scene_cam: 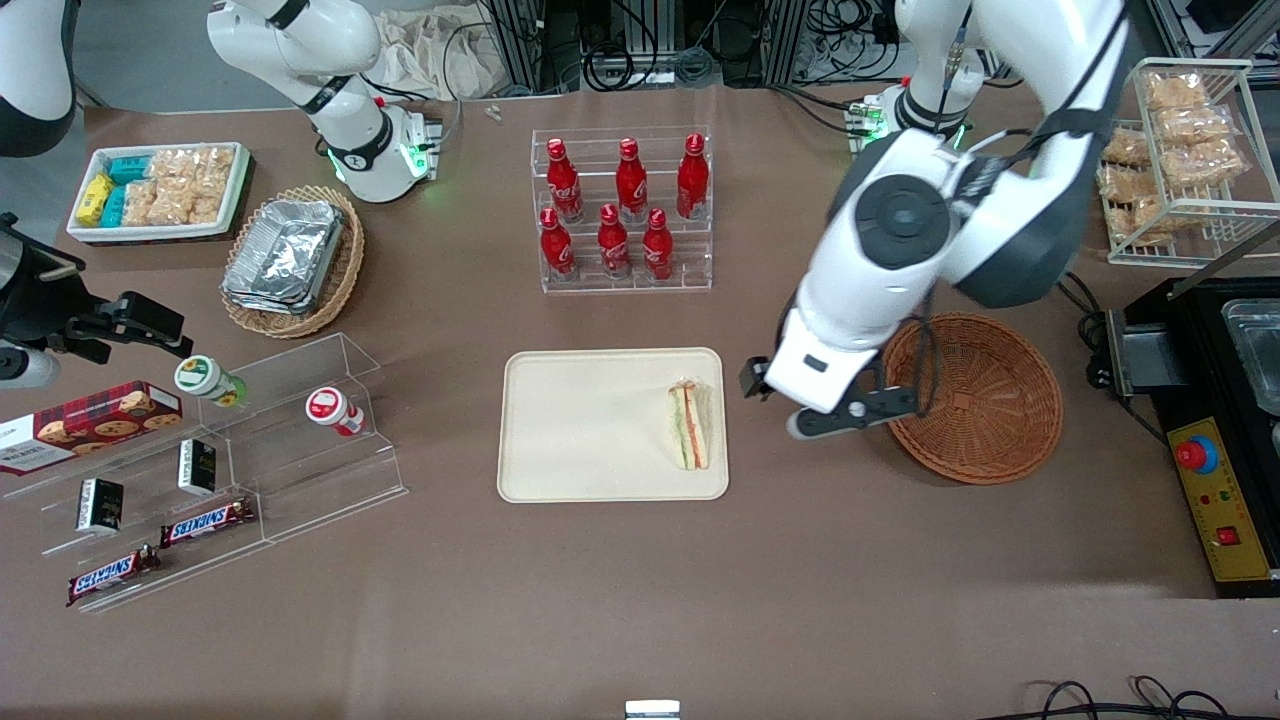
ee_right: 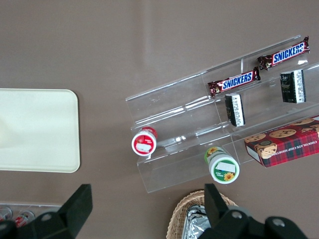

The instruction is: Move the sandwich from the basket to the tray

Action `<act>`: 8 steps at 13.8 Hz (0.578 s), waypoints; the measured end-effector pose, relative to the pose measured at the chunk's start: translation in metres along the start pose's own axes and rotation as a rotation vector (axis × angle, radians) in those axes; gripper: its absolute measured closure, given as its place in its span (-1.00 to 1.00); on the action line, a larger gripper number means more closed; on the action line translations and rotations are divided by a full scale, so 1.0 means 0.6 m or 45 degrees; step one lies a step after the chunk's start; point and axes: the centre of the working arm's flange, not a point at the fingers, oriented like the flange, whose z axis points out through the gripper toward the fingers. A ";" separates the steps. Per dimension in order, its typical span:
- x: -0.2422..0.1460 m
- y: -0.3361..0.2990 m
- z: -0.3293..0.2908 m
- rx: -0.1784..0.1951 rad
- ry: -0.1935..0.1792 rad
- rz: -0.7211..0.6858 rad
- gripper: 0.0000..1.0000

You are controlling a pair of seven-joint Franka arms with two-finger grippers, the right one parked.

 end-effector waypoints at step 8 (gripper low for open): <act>0.025 -0.323 -0.173 0.058 -0.197 0.206 -1.00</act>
